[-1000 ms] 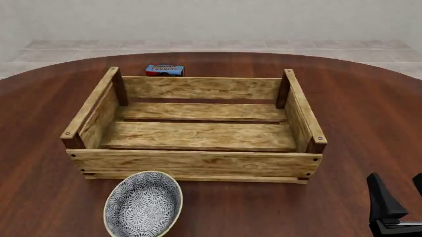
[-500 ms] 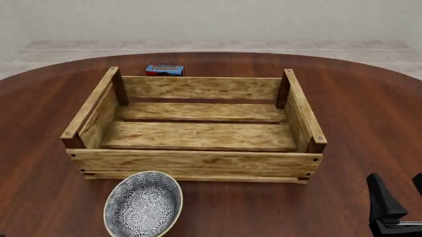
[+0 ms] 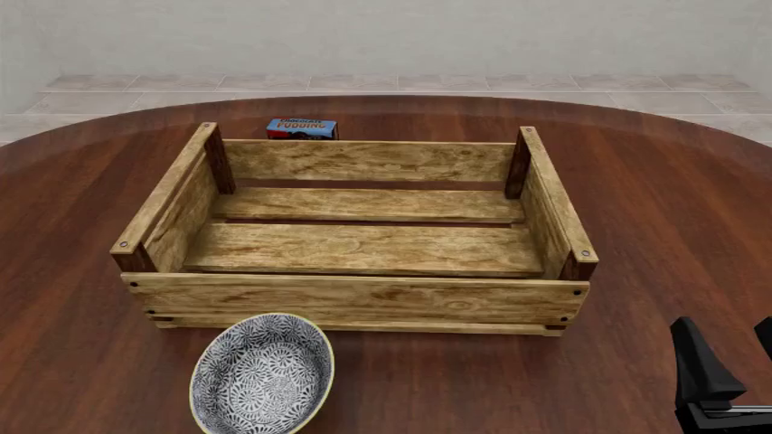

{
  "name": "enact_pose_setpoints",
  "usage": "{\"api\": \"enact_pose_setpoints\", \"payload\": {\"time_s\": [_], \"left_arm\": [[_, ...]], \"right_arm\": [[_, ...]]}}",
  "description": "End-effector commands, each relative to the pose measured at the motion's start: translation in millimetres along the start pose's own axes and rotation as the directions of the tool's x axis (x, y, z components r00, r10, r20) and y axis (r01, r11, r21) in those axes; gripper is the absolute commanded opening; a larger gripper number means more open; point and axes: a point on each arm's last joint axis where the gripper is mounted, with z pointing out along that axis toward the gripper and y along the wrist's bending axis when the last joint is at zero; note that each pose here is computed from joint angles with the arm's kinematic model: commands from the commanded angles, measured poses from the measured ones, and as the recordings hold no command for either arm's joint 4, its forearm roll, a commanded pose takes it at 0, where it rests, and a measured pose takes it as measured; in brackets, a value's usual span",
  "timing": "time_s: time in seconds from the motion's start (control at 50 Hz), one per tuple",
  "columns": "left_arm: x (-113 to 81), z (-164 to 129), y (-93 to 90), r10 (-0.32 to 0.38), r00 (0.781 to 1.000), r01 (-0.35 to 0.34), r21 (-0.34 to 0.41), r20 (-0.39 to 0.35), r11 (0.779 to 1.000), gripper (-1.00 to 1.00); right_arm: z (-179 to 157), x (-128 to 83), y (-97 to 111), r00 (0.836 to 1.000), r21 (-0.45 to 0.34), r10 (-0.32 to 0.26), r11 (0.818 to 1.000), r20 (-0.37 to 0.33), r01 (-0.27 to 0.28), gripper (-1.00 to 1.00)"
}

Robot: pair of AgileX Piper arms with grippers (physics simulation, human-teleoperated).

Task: Pick up the salad dressing and put it in the tray.

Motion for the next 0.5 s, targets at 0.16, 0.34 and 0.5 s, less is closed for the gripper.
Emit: {"api": "enact_pose_setpoints", "payload": {"time_s": [0.16,0.34,0.5], "left_arm": [[1.9,-1.7,-1.6,0.0,1.0,0.0,0.016,0.004,1.0,-1.0],[1.3,-3.2,-1.7,-0.003,1.0,0.002,0.015,0.024,1.0,-1.0],[-8.4,-10.7,0.4,-0.005,0.997,0.004,0.008,0.071,1.0,-1.0]], "right_arm": [[0.0,0.0,0.0,1.0,0.0,0.0,1.0,0.0,0.0,1.0],[0.0,0.0,0.0,1.0,0.0,0.0,1.0,0.0,0.0,1.0],[0.0,0.0,0.0,1.0,0.0,0.0,1.0,0.0,0.0,1.0]]}}
